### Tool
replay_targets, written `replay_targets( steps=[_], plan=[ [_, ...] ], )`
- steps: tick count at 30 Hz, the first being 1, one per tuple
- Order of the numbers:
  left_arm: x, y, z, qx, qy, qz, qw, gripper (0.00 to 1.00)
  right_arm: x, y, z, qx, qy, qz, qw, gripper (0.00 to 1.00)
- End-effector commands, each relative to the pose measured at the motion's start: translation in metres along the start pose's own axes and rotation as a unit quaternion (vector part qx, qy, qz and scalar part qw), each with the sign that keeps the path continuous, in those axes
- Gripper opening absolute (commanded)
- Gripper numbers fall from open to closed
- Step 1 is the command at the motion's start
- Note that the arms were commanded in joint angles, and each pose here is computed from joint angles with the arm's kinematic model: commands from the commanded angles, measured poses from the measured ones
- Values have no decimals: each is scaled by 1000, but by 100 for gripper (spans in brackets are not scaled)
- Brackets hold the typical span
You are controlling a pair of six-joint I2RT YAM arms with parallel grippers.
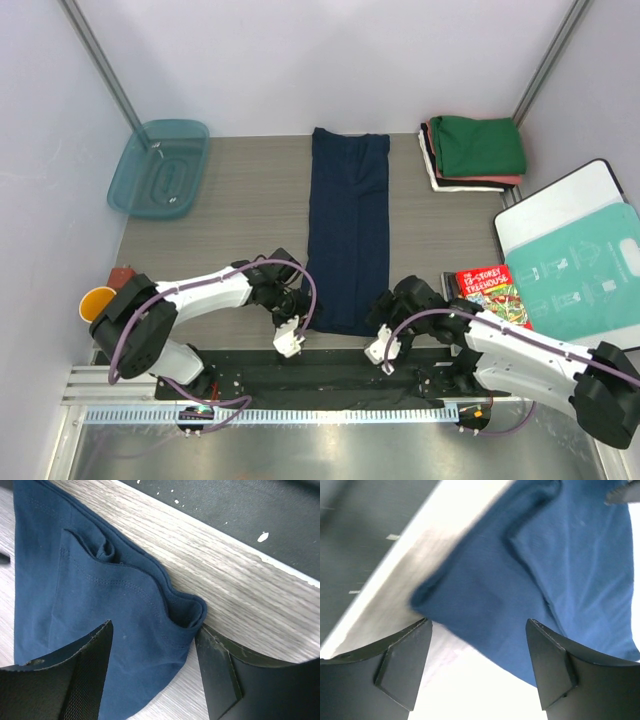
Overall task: Fold and stack the t-shirts
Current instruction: Fold the tshirt
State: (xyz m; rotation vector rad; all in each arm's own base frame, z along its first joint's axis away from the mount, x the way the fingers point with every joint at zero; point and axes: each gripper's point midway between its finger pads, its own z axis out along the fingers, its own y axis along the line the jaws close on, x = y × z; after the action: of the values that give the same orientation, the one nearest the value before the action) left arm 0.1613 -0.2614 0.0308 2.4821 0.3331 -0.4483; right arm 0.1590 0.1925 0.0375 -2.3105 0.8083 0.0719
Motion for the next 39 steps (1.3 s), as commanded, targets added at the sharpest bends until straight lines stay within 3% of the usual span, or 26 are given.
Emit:
replay_targets(
  steps=[1,9,15,18,19,22,24,25,33,39],
  plan=[
    [-11,-23,2,28,-12,-33,999,68,-23,45,-9,-83,-50,17,995,84],
    [-13,-24,2,28,-15,-37,999,67,-17,39,7,-79,-40,27,996,83],
    [-12,-26,3,32,-12,-43,998,55,-19,34,22,-75,-37,34,996,75],
    [-9,-27,4,36,-5,-55,998,31,-22,34,25,-77,-33,43,996,64],
    [-9,-28,4,38,-3,-60,997,1,-23,34,25,-77,-32,44,996,46],
    [-10,-26,3,31,-3,-90,995,0,-23,33,24,-82,-19,67,994,14],
    [-12,-25,1,26,-4,-107,994,0,-25,23,21,-72,-15,93,993,9],
    [-12,-24,0,22,-3,-115,993,0,-26,24,17,-79,-15,104,991,1],
    [-30,10,-35,-40,-3,-227,973,0,-56,-8,-23,-77,-39,158,984,1],
    [-67,22,-70,-94,-26,-226,969,0,-80,-16,-53,-108,-64,194,973,1]
  ],
)
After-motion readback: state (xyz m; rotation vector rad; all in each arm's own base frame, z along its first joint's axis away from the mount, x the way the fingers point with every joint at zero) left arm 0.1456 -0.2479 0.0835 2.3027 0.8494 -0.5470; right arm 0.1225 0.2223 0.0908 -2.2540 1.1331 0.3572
